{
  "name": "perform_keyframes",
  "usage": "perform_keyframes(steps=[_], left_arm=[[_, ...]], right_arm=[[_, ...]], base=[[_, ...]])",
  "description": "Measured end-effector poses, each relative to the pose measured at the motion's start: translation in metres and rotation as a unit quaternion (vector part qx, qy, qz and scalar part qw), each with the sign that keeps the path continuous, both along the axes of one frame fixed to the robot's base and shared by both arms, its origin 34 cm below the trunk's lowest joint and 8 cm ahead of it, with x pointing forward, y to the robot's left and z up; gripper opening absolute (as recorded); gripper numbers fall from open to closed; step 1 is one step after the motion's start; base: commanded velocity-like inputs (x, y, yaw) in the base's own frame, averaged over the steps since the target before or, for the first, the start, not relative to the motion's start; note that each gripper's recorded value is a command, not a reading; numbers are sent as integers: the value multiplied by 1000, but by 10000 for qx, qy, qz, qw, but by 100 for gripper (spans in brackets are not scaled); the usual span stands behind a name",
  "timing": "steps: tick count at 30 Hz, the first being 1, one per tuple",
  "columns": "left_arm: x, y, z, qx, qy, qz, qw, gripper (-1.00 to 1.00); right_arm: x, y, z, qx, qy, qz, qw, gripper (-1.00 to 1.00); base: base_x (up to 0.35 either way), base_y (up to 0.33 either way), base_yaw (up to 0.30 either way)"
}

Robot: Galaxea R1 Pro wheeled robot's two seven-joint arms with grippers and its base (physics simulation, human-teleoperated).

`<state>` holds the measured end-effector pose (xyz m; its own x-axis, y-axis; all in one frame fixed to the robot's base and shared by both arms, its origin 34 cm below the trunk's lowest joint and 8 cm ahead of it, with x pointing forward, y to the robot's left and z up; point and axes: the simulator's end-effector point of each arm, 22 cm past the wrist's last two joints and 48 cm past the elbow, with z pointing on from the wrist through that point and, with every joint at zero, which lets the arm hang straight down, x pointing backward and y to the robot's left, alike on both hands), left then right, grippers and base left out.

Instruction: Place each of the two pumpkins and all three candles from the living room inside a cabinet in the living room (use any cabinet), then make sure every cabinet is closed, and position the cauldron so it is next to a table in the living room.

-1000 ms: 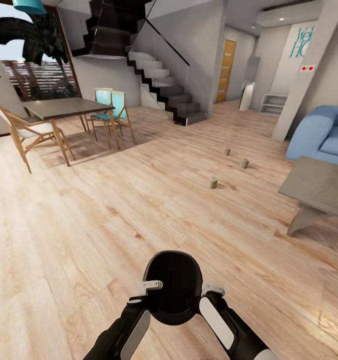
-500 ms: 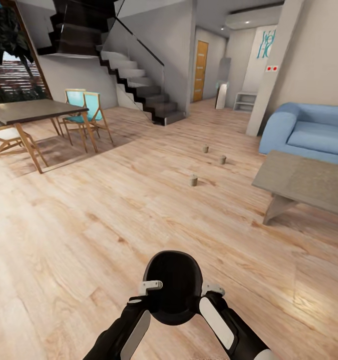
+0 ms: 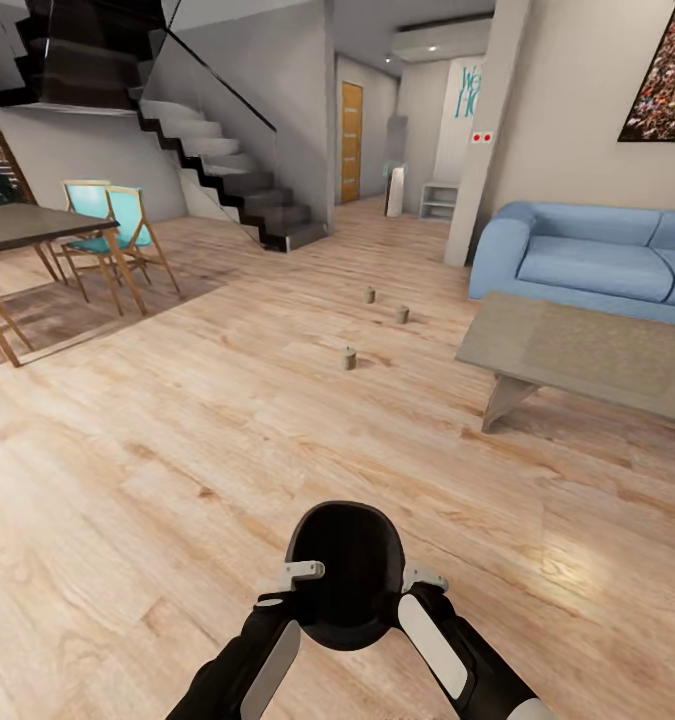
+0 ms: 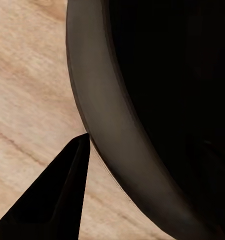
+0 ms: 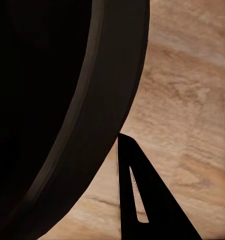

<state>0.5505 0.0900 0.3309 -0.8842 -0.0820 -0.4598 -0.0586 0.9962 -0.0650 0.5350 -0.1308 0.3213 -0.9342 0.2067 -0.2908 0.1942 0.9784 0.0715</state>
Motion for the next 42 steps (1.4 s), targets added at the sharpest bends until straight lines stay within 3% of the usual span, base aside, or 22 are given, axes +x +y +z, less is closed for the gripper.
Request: perform_keyframes(steps=[42], left_arm=[[0,0,0,0,-4,0,10000,-100]], right_arm=[[0,0,0,-3,-6,7,10000,-100]], base=[[0,0,-254]])
